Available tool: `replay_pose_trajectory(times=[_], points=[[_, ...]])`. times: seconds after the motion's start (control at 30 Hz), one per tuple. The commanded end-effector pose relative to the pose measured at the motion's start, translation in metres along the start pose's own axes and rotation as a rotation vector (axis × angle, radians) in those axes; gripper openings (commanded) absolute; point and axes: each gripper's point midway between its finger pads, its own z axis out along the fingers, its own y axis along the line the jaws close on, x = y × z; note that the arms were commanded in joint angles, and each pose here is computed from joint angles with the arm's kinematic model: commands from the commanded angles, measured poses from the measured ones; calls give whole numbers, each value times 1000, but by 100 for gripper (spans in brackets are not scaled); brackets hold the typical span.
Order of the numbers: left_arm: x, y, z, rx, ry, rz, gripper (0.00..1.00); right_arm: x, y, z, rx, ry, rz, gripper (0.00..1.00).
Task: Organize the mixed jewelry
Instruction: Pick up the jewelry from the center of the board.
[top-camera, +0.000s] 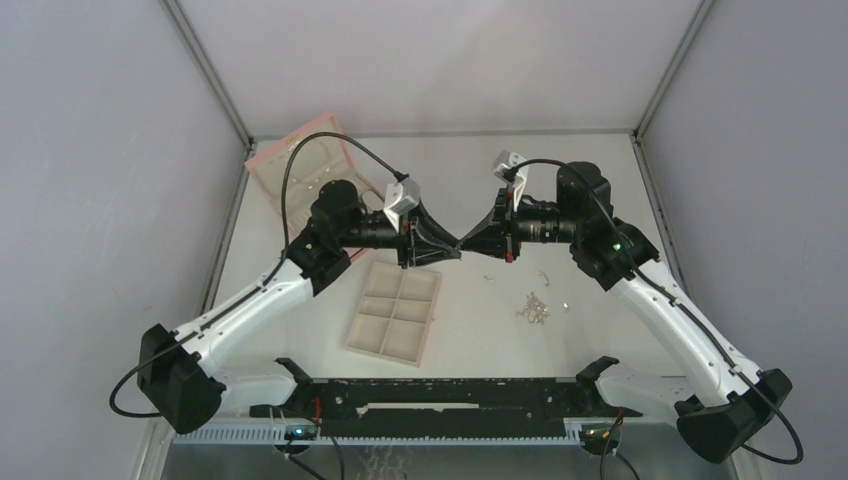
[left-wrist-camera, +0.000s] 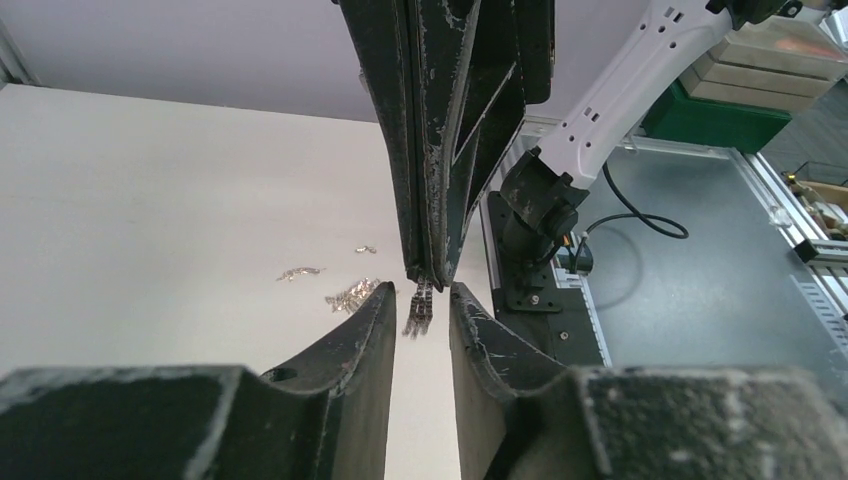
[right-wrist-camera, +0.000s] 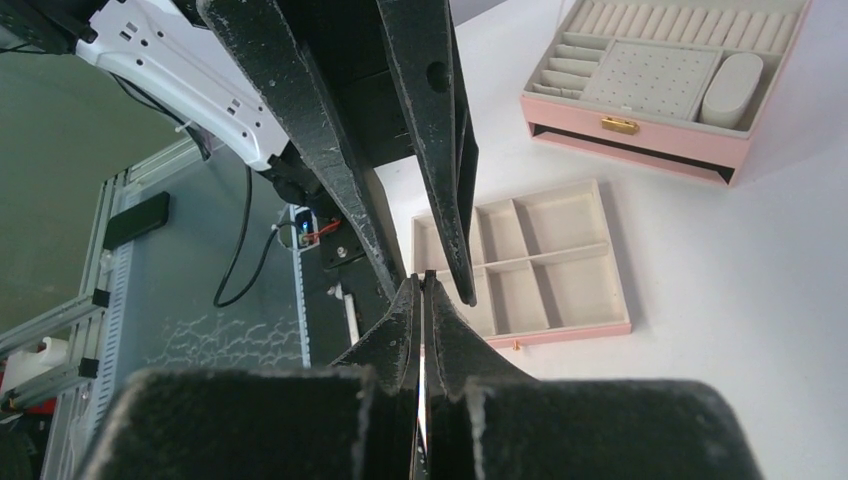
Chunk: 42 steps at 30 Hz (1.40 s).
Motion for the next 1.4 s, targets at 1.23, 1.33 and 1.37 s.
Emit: replay_pose_trajectory(times=[1.23, 1.33, 1.37], points=[[-25, -2, -12, -32, -6, 41, 0, -18, 6, -17, -8, -48, -17, 37], [-26, 0, -16, -46, -3, 30, 0, -19, 0, -19, 6, -55, 23, 38], [-27, 1, -17, -53, -1, 22, 0, -20, -5, -20, 18, -68, 46, 37]])
